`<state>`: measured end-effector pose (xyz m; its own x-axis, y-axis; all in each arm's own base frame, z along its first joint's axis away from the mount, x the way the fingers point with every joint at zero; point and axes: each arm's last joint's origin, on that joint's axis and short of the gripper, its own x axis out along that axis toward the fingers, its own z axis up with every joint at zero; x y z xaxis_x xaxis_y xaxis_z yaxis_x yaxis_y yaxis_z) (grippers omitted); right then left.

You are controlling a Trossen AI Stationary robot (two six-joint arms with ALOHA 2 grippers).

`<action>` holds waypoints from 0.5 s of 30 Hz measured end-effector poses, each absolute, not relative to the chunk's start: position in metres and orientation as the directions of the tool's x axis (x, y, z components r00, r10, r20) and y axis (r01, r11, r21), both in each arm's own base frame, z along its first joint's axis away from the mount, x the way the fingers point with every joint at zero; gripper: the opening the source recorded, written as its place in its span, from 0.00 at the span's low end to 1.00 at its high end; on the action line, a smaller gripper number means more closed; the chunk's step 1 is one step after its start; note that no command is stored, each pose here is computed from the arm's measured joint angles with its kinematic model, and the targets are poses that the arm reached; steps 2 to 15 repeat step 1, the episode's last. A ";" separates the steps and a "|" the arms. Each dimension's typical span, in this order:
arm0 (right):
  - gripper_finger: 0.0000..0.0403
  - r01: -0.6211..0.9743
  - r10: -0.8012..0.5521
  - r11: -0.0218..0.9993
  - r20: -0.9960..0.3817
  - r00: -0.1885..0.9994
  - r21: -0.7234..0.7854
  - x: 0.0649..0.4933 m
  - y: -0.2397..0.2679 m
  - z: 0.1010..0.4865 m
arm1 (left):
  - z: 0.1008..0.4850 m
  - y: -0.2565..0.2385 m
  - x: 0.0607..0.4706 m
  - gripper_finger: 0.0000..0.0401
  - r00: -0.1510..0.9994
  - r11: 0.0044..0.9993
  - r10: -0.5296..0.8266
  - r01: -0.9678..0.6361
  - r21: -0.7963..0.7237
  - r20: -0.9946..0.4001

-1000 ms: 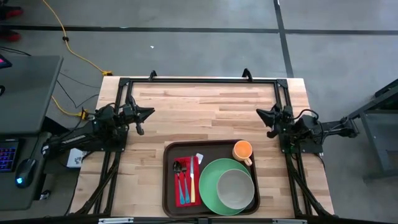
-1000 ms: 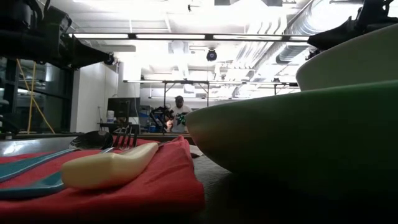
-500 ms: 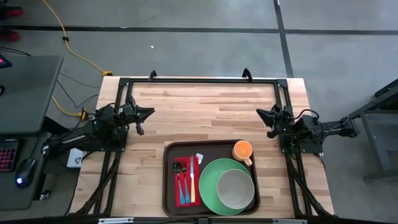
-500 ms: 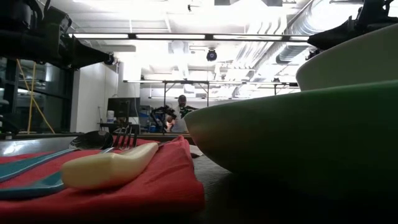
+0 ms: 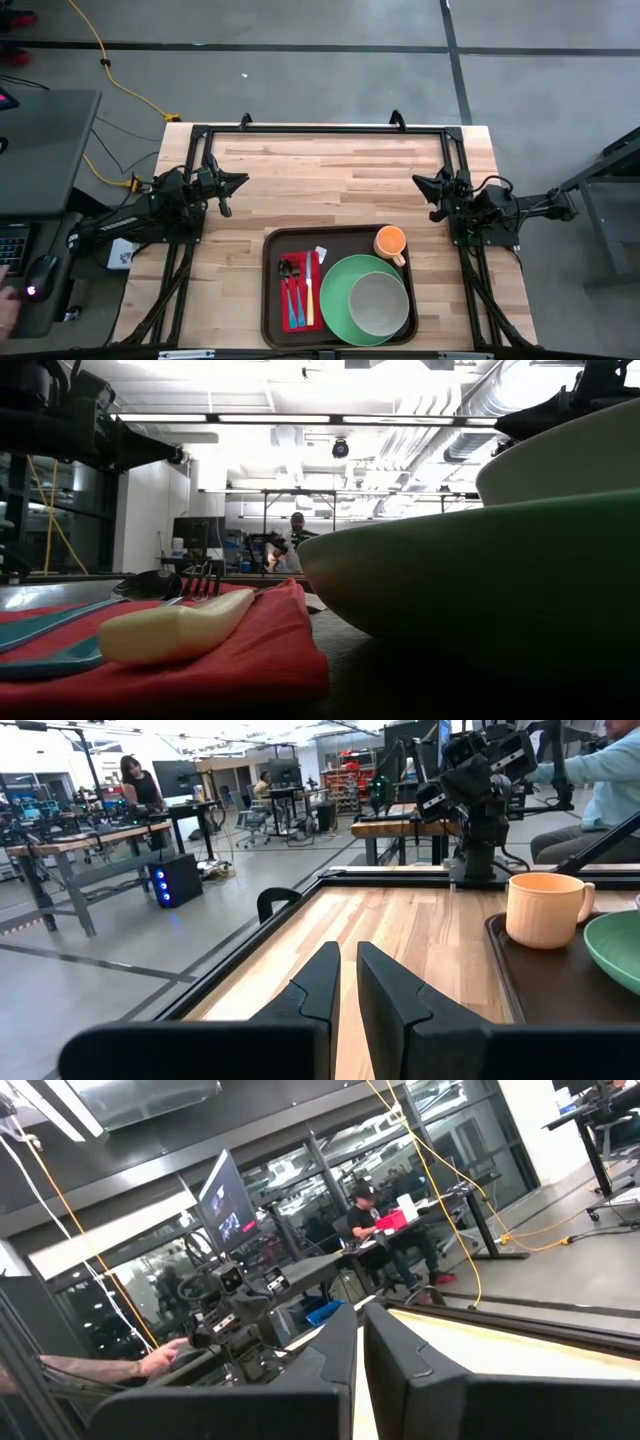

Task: Set up tray
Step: Return to Home Position

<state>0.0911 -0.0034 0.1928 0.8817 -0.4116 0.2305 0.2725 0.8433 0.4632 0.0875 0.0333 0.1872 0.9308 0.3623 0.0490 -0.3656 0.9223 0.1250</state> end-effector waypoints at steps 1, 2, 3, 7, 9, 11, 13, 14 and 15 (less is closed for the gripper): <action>0.00 0.273 -0.412 0.843 0.230 0.882 0.463 0.091 -0.003 0.193 | 0.187 0.033 0.088 0.17 0.931 0.922 0.362 -0.366 0.125 0.049; 0.00 0.273 -0.412 0.843 0.230 0.882 0.463 0.091 -0.003 0.193 | 0.187 0.033 0.088 0.17 0.931 0.922 0.362 -0.366 0.125 0.049; 0.00 0.273 -0.412 0.843 0.230 0.882 0.463 0.091 -0.003 0.193 | 0.187 0.033 0.088 0.17 0.931 0.922 0.362 -0.366 0.125 0.049; 0.00 0.273 -0.412 0.843 0.230 0.882 0.463 0.091 -0.003 0.193 | 0.187 0.033 0.088 0.17 0.931 0.922 0.362 -0.366 0.125 0.049; 0.00 0.273 -0.412 0.843 0.230 0.882 0.463 0.091 -0.003 0.193 | 0.187 0.033 0.088 0.17 0.931 0.922 0.362 -0.366 0.125 0.049; 0.00 0.273 -0.412 0.843 0.230 0.882 0.463 0.091 -0.003 0.193 | 0.187 0.033 0.088 0.17 0.931 0.922 0.362 -0.366 0.125 0.049; 0.00 0.273 -0.412 0.843 0.230 0.882 0.463 0.091 -0.003 0.193 | 0.187 0.033 0.088 0.17 0.931 0.922 0.362 -0.366 0.125 0.049; 0.00 0.273 -0.412 0.843 0.230 0.882 0.463 0.091 -0.003 0.193 | 0.187 0.033 0.088 0.17 0.931 0.922 0.362 -0.366 0.125 0.049; 0.00 0.273 -0.412 0.843 0.230 0.882 0.463 0.091 -0.003 0.193 | 0.187 0.033 0.088 0.17 0.931 0.922 0.362 -0.366 0.125 0.049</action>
